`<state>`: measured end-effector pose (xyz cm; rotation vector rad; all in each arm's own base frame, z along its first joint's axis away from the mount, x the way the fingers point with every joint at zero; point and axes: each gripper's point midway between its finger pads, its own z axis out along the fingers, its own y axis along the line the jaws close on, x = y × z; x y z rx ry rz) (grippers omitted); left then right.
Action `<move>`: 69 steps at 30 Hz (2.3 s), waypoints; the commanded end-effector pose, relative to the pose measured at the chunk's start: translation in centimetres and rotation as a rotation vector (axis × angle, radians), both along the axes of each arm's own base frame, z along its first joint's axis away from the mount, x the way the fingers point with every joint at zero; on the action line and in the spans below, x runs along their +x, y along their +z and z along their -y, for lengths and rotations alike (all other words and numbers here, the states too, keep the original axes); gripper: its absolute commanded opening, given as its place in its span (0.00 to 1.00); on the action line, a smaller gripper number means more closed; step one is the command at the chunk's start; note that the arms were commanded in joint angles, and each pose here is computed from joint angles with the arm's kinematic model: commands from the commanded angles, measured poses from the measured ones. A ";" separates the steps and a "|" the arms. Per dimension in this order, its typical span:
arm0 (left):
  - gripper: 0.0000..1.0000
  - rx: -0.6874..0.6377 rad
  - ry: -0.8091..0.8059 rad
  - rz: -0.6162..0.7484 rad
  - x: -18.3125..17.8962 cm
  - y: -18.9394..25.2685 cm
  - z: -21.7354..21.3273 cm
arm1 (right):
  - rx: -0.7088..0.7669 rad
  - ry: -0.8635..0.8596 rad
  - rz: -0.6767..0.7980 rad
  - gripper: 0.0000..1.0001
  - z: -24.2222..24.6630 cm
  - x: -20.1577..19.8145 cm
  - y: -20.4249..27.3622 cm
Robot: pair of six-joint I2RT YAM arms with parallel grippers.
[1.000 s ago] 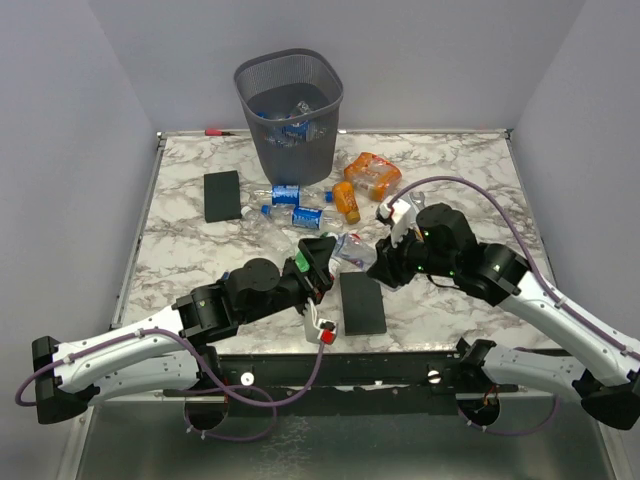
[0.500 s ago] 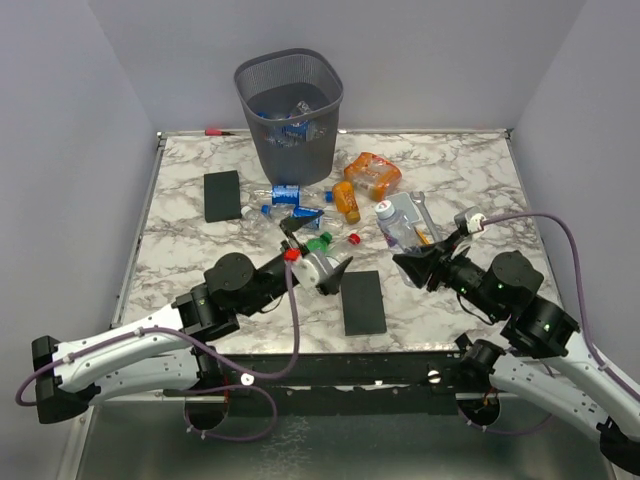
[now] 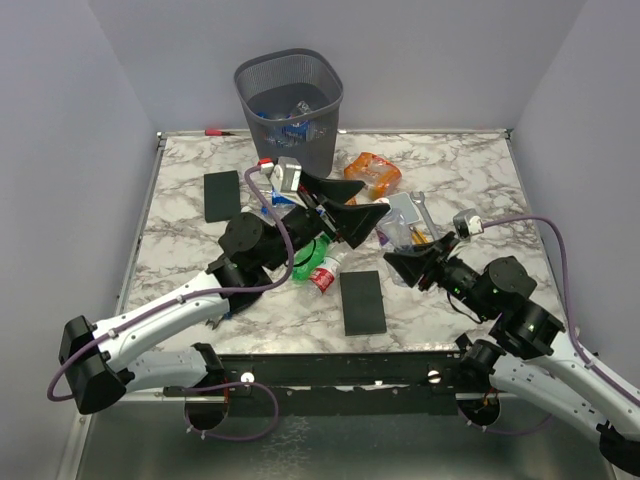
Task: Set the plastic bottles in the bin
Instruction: Pick up the plastic bottle from the corner of the board.
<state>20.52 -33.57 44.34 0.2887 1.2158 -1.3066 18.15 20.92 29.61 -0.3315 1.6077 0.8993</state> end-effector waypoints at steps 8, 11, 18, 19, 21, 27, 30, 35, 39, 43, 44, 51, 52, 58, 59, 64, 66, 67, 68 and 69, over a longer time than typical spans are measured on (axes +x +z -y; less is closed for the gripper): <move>0.87 -0.031 -0.198 -0.059 -1.7 0.2 2.8 | 0.038 0.041 0.015 0.23 -1.0 -0.1 0.8; 0.66 -0.014 -0.185 -0.085 -1.3 -0.6 3.0 | 0.035 0.043 0.015 0.23 -1.1 0.0 0.8; 0.62 0.008 -0.169 -0.115 -0.7 -1.4 3.4 | 0.030 0.046 0.013 0.23 -1.3 0.0 0.9; 0.68 0.019 -0.166 -0.120 -0.6 -1.6 3.5 | 0.031 0.046 0.013 0.23 -1.3 0.0 0.9; 0.74 0.038 -0.163 -0.125 -0.4 -1.9 3.7 | 0.027 0.046 0.013 0.23 -1.3 0.0 0.9; 0.50 0.068 -0.175 -0.133 -0.5 -2.8 4.0 | 0.025 0.046 0.011 0.23 -1.2 0.0 1.0; 0.39 0.080 -0.176 -0.136 -0.5 -3.1 4.1 | 0.025 0.047 0.011 0.23 -1.3 0.0 1.1; 0.52 0.107 -0.186 -0.142 -0.6 -3.6 4.3 | 0.026 0.046 0.012 0.23 -1.2 0.0 1.3; 0.54 0.135 -0.186 -0.152 -0.6 -4.3 4.5 | 0.027 0.046 0.013 0.23 -1.2 0.0 1.4; 0.32 0.154 -0.188 -0.154 -0.6 -4.7 4.5 | 0.030 0.046 0.016 0.23 -1.3 0.0 1.6; 0.32 0.159 -0.192 -0.156 -0.6 -4.8 4.6 | 0.032 0.047 0.017 0.23 -1.3 0.0 1.7; 0.52 0.200 -0.198 -0.180 -0.5 -6.1 4.9 | 0.054 0.047 0.032 0.23 -1.3 0.0 2.6; 0.54 0.205 -0.199 -0.182 -0.5 -6.2 5.0 | 0.058 0.046 0.035 0.23 -1.2 0.0 2.8; 0.56 0.222 -0.194 -0.186 -0.4 -6.8 5.0 | 0.073 0.048 0.035 0.23 -1.2 -0.1 3.1; 0.48 0.223 -0.196 -0.186 -0.4 -6.8 5.0 | 0.076 0.048 0.037 0.23 -1.2 -0.1 3.2; 0.14 0.232 -0.217 -0.181 -0.8 -7.0 5.3 | 0.084 0.048 0.037 0.23 -1.2 -0.2 3.3; 0.00 0.235 -0.229 -0.173 -0.9 -6.9 5.4 | 0.086 0.049 0.037 0.23 -1.2 -0.2 3.4; 0.00 0.236 -0.231 -0.173 -1.0 -6.9 5.4 | 0.087 0.049 0.034 0.23 -1.2 -0.2 3.4; 0.00 0.235 -0.230 -0.171 -1.0 -6.9 5.3 | 0.086 0.048 0.029 0.24 -1.2 -0.2 3.4; 0.00 0.233 -0.224 -0.169 -0.9 -6.7 5.3 | 0.085 0.049 0.018 0.30 -1.3 -0.2 3.3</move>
